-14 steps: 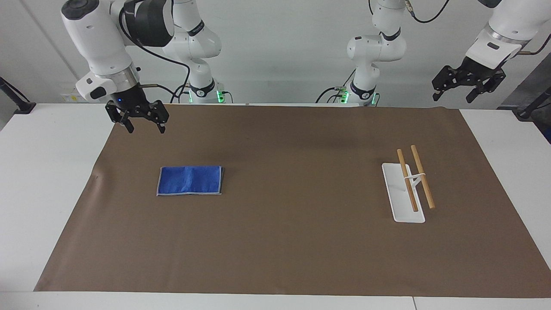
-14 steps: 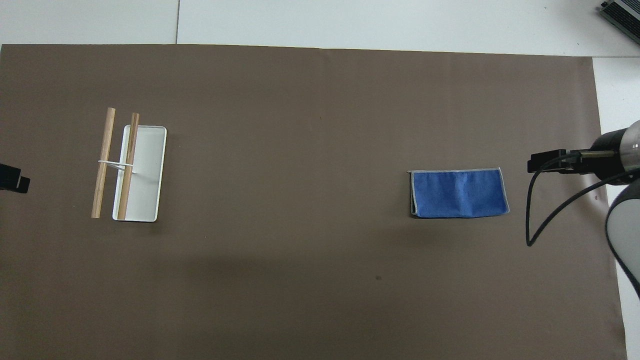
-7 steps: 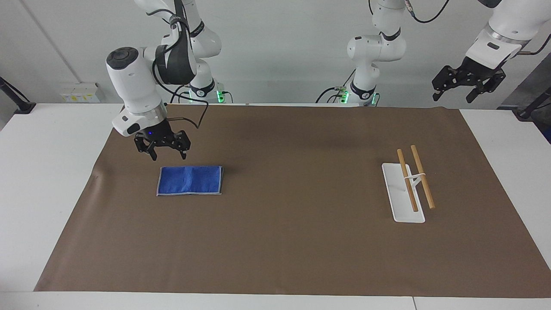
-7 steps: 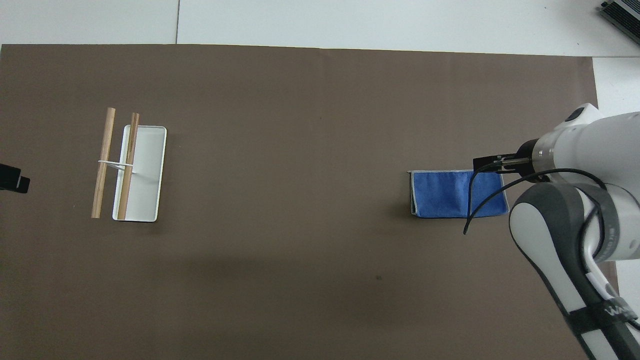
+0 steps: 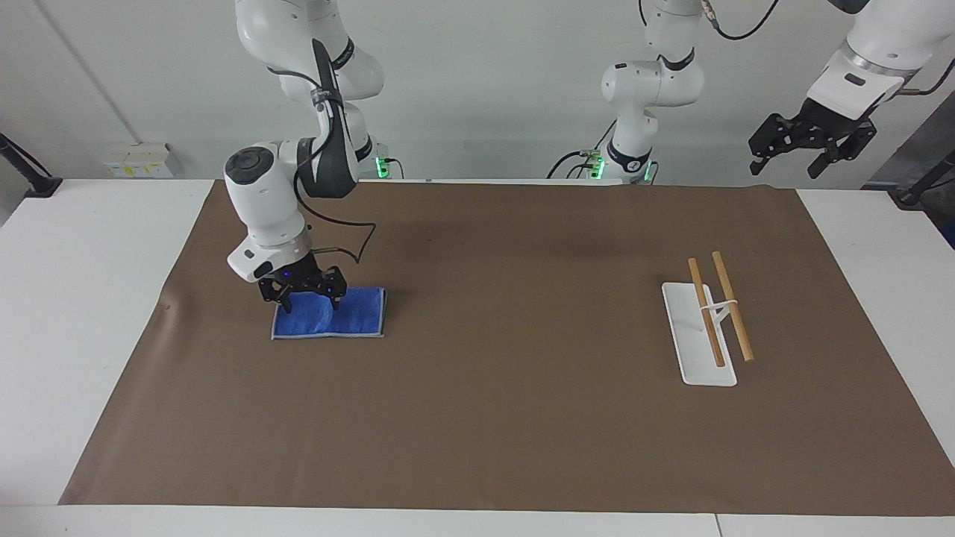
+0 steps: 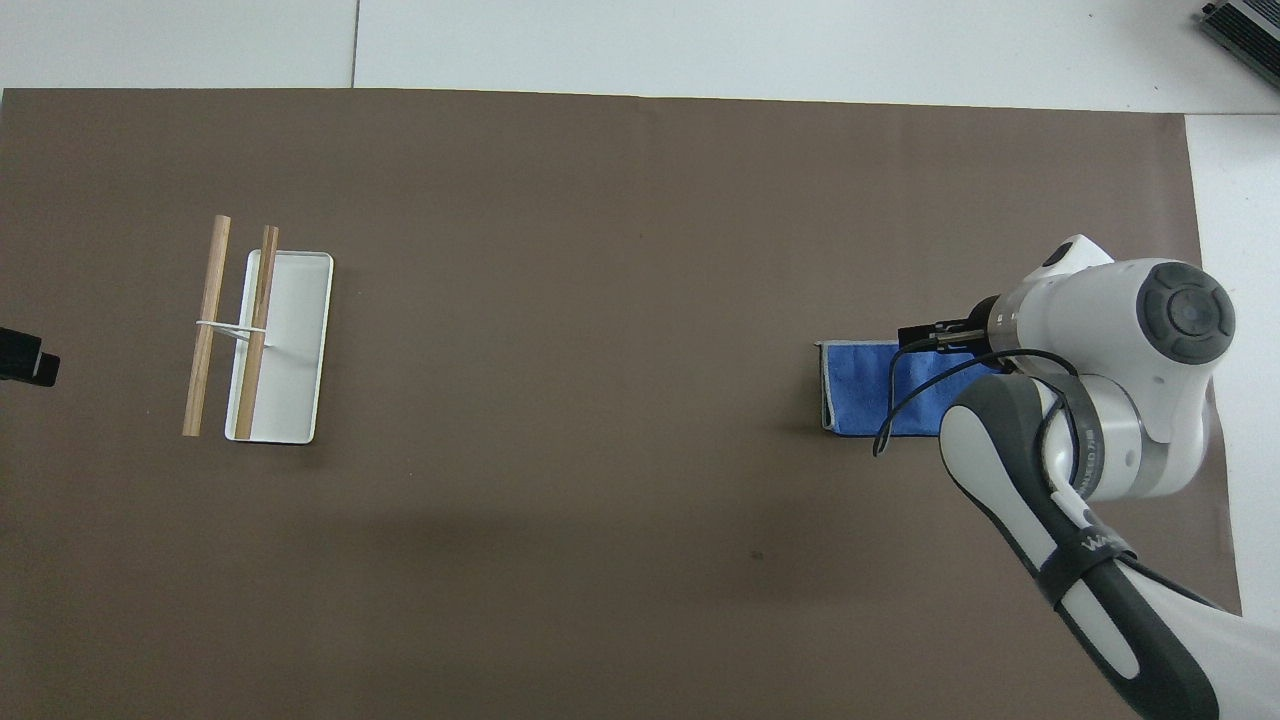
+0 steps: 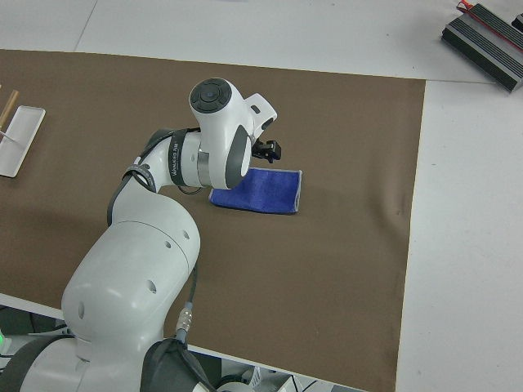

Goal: Right arm passes towel to left arm to hang
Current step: 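Move the right gripper down onto the blue towel's near edge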

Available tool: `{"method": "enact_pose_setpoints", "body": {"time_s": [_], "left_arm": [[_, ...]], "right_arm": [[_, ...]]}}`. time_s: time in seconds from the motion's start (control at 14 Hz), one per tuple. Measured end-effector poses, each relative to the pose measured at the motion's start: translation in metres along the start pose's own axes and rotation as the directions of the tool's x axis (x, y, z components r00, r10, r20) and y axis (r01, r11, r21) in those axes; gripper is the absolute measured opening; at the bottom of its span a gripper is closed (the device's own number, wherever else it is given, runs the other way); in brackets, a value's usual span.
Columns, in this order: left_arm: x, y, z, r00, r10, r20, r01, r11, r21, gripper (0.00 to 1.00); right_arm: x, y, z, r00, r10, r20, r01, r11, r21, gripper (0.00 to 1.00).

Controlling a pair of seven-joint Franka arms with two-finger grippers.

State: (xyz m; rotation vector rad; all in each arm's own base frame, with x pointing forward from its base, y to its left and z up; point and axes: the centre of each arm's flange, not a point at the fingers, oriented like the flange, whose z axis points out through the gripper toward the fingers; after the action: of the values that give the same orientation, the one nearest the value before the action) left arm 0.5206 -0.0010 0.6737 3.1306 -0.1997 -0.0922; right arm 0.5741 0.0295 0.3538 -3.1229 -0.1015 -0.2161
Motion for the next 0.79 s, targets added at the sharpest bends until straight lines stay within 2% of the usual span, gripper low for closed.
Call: {"method": "enact_pose_setpoints", "body": {"time_s": [0.29,0.64,0.79], "left_arm": [[0.0,0.0,0.0,1.0,0.0,0.0,0.0,1.0,0.0,1.0],[0.0,0.0,0.0,1.0,0.0,0.0,0.0,1.0,0.0,1.0],[0.0,0.0,0.0,1.0,0.0,0.0,0.0,1.0,0.0,1.0]], "right_arm": [[-0.019,0.0,0.03,0.999,-0.04,0.002,0.04,0.999,-0.002,1.0],[-0.026,0.001,0.049,0.999,-0.046,0.017,0.046,0.999,-0.004,1.0],[-0.028,0.001,0.055,0.998,-0.051,0.026,0.051,0.999,-0.004,0.96]]}}
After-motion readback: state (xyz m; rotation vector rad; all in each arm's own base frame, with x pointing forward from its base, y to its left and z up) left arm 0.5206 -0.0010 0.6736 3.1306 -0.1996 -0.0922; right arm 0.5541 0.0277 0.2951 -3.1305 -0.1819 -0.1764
